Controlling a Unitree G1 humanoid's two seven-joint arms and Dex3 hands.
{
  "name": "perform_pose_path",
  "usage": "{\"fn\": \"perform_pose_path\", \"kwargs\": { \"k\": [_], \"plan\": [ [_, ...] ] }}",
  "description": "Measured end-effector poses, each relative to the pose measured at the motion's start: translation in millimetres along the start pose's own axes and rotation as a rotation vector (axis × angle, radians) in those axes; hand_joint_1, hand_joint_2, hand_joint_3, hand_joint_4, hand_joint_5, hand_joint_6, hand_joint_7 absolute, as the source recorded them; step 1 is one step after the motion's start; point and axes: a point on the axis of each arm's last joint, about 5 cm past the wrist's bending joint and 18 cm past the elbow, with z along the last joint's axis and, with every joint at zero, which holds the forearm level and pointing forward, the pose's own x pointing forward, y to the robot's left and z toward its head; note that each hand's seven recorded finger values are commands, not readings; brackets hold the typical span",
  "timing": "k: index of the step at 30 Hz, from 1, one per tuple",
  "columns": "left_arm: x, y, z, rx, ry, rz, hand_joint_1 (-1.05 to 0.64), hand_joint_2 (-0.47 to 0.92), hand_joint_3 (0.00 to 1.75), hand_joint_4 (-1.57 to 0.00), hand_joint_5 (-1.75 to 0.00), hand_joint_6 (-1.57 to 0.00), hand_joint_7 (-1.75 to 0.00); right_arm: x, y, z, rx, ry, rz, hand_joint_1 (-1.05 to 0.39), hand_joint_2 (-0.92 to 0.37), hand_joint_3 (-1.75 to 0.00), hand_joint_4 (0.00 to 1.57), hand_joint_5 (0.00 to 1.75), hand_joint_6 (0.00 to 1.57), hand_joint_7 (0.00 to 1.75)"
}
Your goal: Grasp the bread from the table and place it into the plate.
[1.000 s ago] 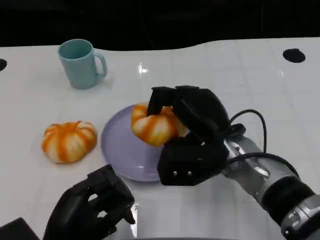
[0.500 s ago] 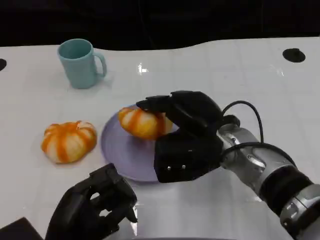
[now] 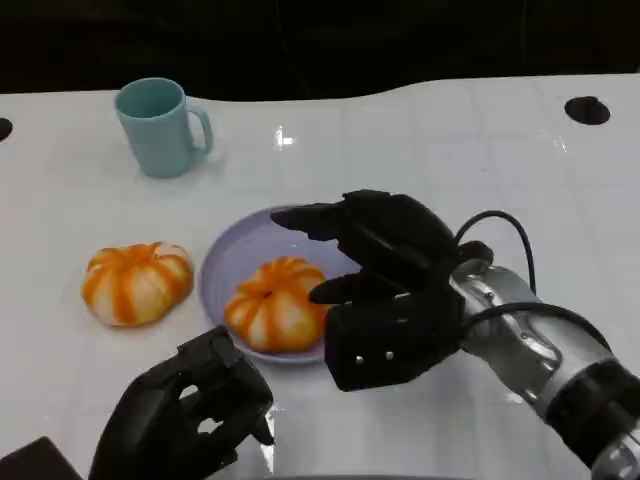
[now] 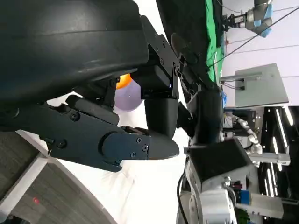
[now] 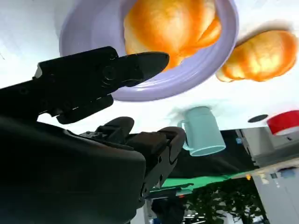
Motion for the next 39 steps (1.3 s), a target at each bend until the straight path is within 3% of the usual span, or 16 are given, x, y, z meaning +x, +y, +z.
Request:
{"fn": "perform_pose_path", "kwargs": {
  "k": [9,14,19,23,26,29,32,33,34,36,39],
  "plan": [
    [0.0,0.8,0.8,0.000,0.000,0.001,-0.54,0.92,0.34,-0.65,-1.75,-0.56,-1.54,-24.5,-2.5,-2.0,0.088,-0.040,-0.080,-0.52,-0.92,-0.13,0.31,0.49,0.44,0.03],
    [1.0,1.0,1.0,0.002,-0.001,0.001,-0.54,0.92,0.34,-0.66,-1.75,-0.57,-1.54,-43.4,-4.9,-5.5,0.127,-0.038,-0.138,-0.52,-0.92,-0.11,0.34,0.56,0.49,0.05],
    [1.8,1.0,0.9,-0.003,0.002,0.002,-0.55,0.92,0.33,-0.65,-1.75,-0.57,-1.53,-67.1,-9.4,-8.5,0.135,-0.042,-0.192,-0.45,-0.92,-0.08,0.28,0.81,0.55,0.09],
    [2.1,0.7,0.7,-0.007,0.006,0.001,-0.53,0.92,0.34,-0.65,-1.75,-0.56,-1.54,-88.9,-9.6,-14.1,0.124,-0.040,-0.223,-0.39,-0.92,-0.07,0.40,0.90,0.66,0.15],
    [2.2,0.6,0.6,-0.007,0.006,0.001,-0.53,0.92,0.35,-0.65,-1.75,-0.56,-1.54,-104.0,-6.7,-17.3,0.123,-0.034,-0.236,-0.34,-0.90,-0.05,0.58,0.98,0.76,0.20],
    [2.4,0.4,0.6,-0.009,0.006,0.001,-0.53,0.92,0.35,-0.64,-1.75,-0.56,-1.54,-115.5,-5.9,-19.3,0.120,-0.034,-0.274,-0.24,-0.88,-0.05,0.74,1.19,0.90,0.29],
    [2.6,0.1,0.6,-0.010,0.006,0.000,-0.54,0.92,0.34,-0.63,-1.75,-0.56,-1.54,-124.1,-3.7,-21.4,0.139,-0.028,-0.307,-0.16,-0.87,-0.05,0.83,1.27,1.05,0.38],
    [2.7,0.1,0.6,-0.011,0.007,0.000,-0.54,0.92,0.34,-0.63,-1.75,-0.56,-1.54,-126.7,-2.8,-22.0,0.145,-0.029,-0.319,-0.15,-0.86,-0.09,0.85,1.32,1.09,0.45],
    [2.8,0.0,0.6,-0.012,0.008,0.000,-0.54,0.92,0.34,-0.63,-1.75,-0.56,-1.54,-129.4,-2.0,-22.6,0.147,-0.032,-0.332,-0.14,-0.78,-0.25,0.87,1.33,1.08,0.54],
    [2.9,0.0,0.6,-0.014,0.010,0.000,-0.54,0.92,0.34,-0.64,-1.75,-0.56,-1.54,-134.0,-1.8,-24.6,0.144,-0.032,-0.347,-0.15,-0.42,-0.90,0.91,1.34,1.05,0.74],
    [2.9,0.1,0.8,-0.014,0.010,0.000,-0.54,0.92,0.34,-0.64,-1.75,-0.56,-1.53,-141.1,-1.7,-27.7,0.124,-0.022,-0.359,-0.14,-0.27,-1.17,0.90,1.40,0.99,0.94]
  ]
}}
